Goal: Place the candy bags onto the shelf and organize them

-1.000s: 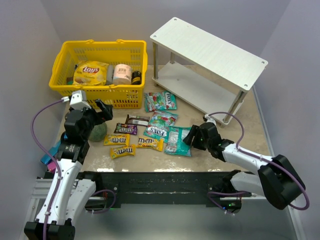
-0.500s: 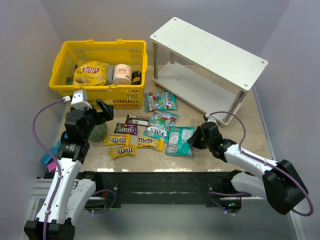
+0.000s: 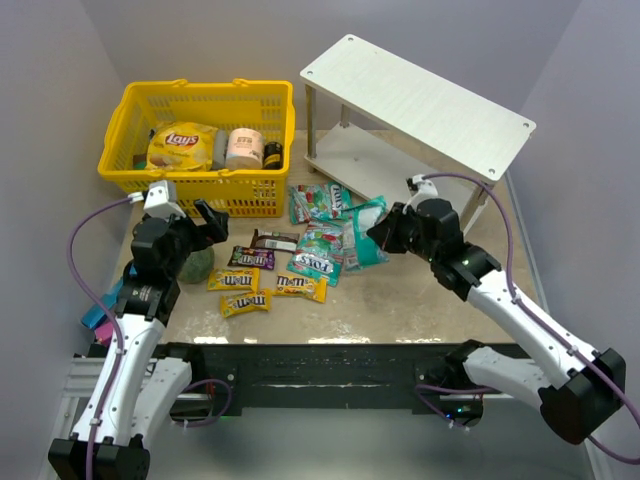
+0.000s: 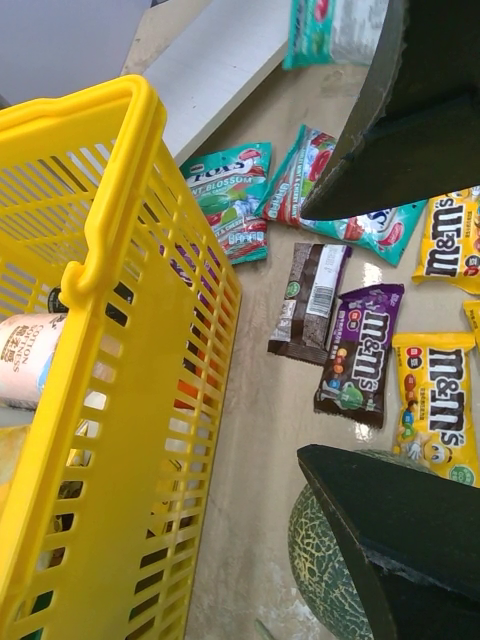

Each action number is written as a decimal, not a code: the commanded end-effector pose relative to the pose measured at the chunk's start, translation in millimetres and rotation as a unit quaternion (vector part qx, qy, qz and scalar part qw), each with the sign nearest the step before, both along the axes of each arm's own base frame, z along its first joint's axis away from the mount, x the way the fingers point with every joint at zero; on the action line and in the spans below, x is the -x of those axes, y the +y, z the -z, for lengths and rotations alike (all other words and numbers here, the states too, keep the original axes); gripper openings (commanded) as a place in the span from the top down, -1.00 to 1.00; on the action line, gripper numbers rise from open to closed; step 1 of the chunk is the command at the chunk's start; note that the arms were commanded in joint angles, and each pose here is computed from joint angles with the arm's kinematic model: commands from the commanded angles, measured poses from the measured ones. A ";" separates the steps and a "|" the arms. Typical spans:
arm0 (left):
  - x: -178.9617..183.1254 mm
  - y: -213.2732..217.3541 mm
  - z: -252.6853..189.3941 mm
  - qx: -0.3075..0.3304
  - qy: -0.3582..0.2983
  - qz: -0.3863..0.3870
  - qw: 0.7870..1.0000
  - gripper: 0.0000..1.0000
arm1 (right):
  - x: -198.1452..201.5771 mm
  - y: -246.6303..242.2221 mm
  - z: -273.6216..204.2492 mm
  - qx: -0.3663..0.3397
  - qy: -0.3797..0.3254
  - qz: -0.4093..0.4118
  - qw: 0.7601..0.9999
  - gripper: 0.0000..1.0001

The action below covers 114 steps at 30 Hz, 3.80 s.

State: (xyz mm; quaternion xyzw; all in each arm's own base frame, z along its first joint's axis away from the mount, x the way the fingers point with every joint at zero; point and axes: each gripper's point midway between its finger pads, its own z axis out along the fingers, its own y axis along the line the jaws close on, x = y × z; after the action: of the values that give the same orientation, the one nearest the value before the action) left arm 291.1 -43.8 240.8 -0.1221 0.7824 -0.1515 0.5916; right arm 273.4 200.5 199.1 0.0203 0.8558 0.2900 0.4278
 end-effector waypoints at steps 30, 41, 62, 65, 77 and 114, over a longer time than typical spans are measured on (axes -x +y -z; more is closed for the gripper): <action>-5.1 -11.2 6.6 0.003 0.009 0.034 0.999 -0.99 | -296.0 14.7 -298.5 -0.151 -0.306 0.211 0.916 1.00; -6.3 -13.1 9.2 0.007 0.013 0.038 0.999 -0.99 | -300.2 -20.4 -250.6 -0.127 -0.250 0.297 0.913 -0.06; -7.6 -11.2 11.1 0.004 0.019 0.033 0.999 -0.99 | -332.3 -11.6 -230.5 -0.118 -0.222 0.239 0.938 -0.29; -7.4 -10.1 11.5 0.003 0.020 0.030 0.999 -0.99 | -340.3 -11.2 -227.4 -0.125 -0.224 0.229 0.939 -0.20; -7.6 -8.6 11.9 0.002 0.021 0.027 0.999 -0.99 | -346.7 4.6 -222.1 -0.157 -0.217 0.185 0.946 0.08; -8.0 -9.8 12.6 0.007 0.023 0.028 0.999 -0.99 | -313.0 -25.5 -207.4 -0.192 -0.172 0.278 0.925 0.52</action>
State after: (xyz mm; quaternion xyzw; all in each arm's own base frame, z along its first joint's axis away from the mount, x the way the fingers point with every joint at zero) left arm 296.4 -54.7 221.2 -0.1094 0.8059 -0.1688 0.5569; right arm 595.1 173.0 397.4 0.2861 0.6595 0.3121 0.6211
